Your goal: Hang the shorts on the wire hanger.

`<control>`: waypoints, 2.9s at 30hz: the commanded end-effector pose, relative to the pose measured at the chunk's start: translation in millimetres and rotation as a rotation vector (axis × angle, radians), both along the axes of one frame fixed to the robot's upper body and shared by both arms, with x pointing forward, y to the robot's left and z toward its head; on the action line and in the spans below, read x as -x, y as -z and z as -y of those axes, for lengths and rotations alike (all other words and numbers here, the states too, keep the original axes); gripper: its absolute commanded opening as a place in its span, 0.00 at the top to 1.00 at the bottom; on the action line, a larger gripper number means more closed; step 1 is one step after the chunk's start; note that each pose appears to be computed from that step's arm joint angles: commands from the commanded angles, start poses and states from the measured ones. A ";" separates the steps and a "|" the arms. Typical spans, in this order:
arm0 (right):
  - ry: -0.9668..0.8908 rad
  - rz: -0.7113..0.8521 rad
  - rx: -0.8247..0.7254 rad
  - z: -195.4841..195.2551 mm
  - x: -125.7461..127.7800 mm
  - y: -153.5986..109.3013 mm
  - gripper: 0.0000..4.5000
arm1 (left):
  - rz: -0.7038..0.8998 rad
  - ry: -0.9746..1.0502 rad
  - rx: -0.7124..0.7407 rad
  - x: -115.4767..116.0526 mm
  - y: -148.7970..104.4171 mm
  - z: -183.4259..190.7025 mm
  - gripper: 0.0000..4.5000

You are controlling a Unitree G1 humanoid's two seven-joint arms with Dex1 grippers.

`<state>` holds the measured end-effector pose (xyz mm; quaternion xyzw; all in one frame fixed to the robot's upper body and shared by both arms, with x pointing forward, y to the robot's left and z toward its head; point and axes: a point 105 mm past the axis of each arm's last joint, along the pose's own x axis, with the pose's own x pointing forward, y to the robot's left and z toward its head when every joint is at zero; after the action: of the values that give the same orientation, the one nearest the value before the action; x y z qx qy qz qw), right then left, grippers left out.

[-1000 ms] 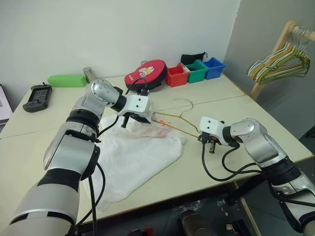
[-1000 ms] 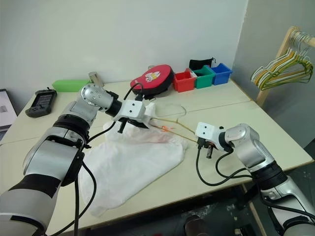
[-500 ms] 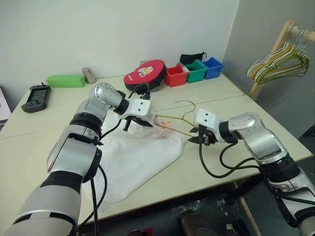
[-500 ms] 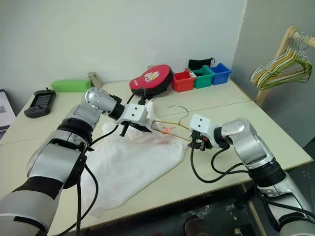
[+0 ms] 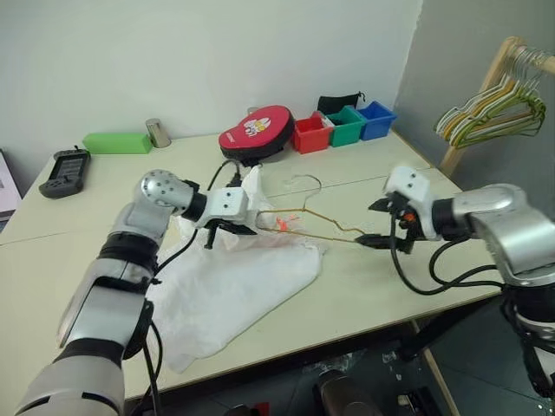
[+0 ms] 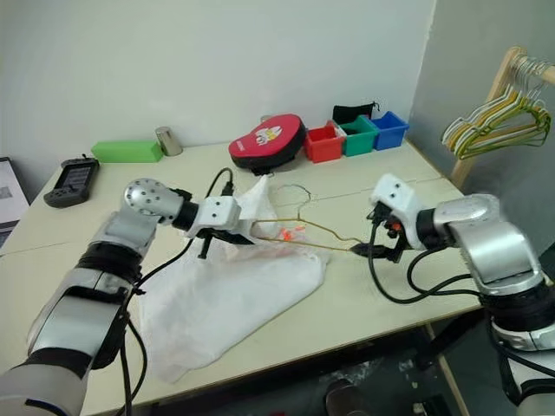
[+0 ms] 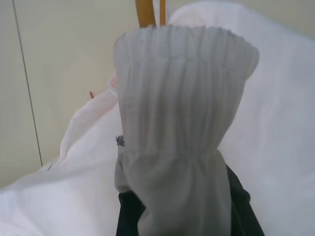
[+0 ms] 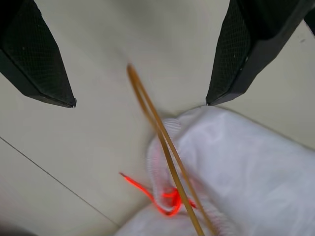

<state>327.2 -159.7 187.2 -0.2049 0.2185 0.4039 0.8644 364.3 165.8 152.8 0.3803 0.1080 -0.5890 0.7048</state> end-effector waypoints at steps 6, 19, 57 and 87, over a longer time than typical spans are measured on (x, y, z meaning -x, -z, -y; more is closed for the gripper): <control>0.097 -0.247 -0.170 2.4 4.9 56.8 0.01 | -0.108 -0.217 0.333 38.1 -45.1 -7.0 0.98; -0.047 -0.385 -0.323 -92.7 -12.1 74.6 0.01 | -0.131 -0.284 0.327 46.7 -44.7 -11.2 0.98; 0.145 -0.550 -0.534 -93.3 -20.4 77.7 0.01 | -0.105 -0.276 0.306 36.9 -43.8 -14.0 0.98; 0.027 -0.293 -0.332 -84.3 -16.1 64.9 0.99 | -0.113 -0.255 0.280 41.6 -38.7 -17.6 0.98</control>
<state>337.4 -68.7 109.7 0.0744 0.3198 0.4516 0.8296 325.1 180.1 179.5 0.2126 0.1275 -0.5254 0.8139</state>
